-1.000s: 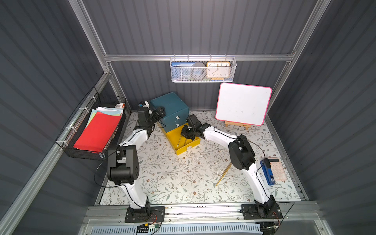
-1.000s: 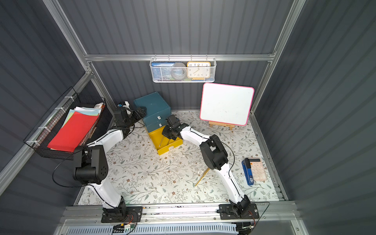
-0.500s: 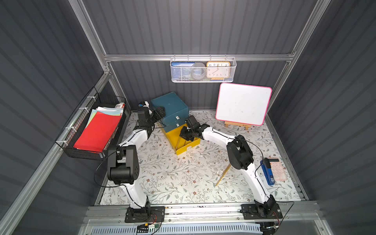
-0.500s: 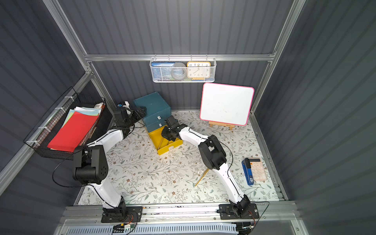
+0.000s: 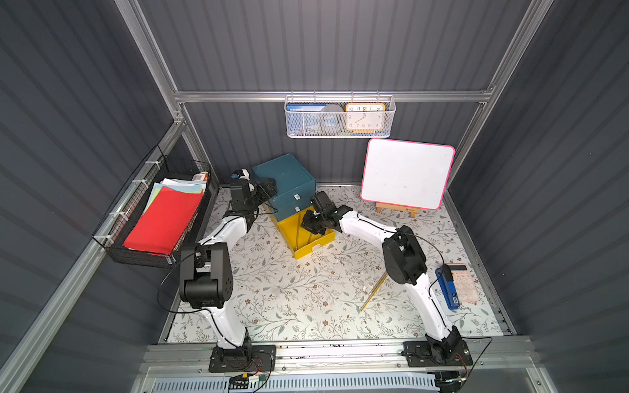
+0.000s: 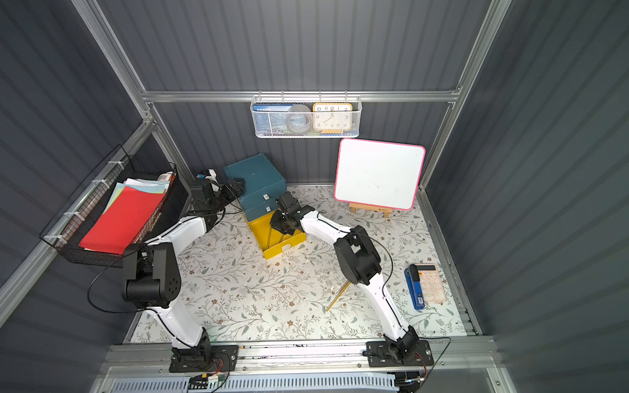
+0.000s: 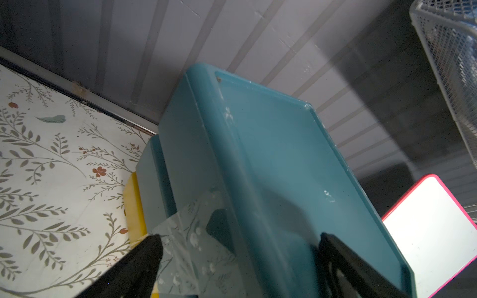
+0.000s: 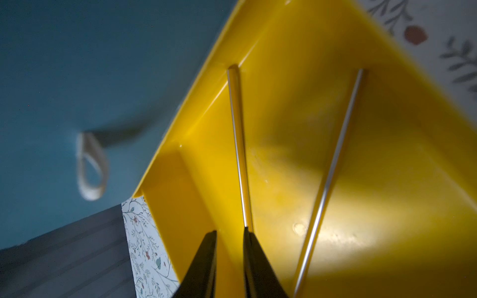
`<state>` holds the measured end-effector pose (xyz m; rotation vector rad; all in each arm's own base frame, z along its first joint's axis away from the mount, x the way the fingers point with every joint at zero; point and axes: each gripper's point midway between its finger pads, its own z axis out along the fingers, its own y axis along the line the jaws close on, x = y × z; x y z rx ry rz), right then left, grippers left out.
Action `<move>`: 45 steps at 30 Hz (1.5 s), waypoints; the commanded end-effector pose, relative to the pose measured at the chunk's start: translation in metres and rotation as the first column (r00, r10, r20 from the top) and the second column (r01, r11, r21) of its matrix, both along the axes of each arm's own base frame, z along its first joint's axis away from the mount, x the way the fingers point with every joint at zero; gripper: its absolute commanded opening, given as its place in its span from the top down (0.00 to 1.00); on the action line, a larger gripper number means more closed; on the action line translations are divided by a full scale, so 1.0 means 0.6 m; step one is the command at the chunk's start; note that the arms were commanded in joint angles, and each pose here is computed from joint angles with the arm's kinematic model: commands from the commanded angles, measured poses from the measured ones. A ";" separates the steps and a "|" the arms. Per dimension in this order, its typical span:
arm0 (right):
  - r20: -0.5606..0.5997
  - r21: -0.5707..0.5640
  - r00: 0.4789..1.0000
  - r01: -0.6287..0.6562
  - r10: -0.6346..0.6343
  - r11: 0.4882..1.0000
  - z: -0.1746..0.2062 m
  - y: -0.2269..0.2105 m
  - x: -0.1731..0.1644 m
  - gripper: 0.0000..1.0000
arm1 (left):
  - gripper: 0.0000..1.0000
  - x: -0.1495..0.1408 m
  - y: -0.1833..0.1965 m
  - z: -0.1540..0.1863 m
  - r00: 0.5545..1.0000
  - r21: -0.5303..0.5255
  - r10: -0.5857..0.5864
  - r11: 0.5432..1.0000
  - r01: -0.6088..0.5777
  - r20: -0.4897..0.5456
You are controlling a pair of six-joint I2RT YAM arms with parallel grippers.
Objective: Please place the pencils in the drawer according to their color
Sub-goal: Place the pencil in the drawer, then pick up the pencil from the center of the board.
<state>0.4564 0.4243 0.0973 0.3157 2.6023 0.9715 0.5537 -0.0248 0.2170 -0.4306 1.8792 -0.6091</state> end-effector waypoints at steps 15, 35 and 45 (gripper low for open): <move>0.074 -0.111 0.995 0.075 -0.067 0.991 0.092 -0.165 -0.093 0.76 | 0.00 -0.018 -0.024 -0.063 0.993 0.019 -0.048 0.999 0.051 -0.107; -0.104 -0.437 0.930 0.276 -0.353 0.856 -0.067 -0.459 -0.227 0.74 | 0.00 -0.019 -0.026 -0.061 0.994 0.016 -0.054 0.998 0.055 -0.100; -0.149 -0.522 0.890 0.300 -0.432 0.798 -0.102 -0.536 -0.259 0.73 | 0.00 -0.017 -0.026 -0.064 0.993 0.017 -0.055 0.998 0.057 -0.102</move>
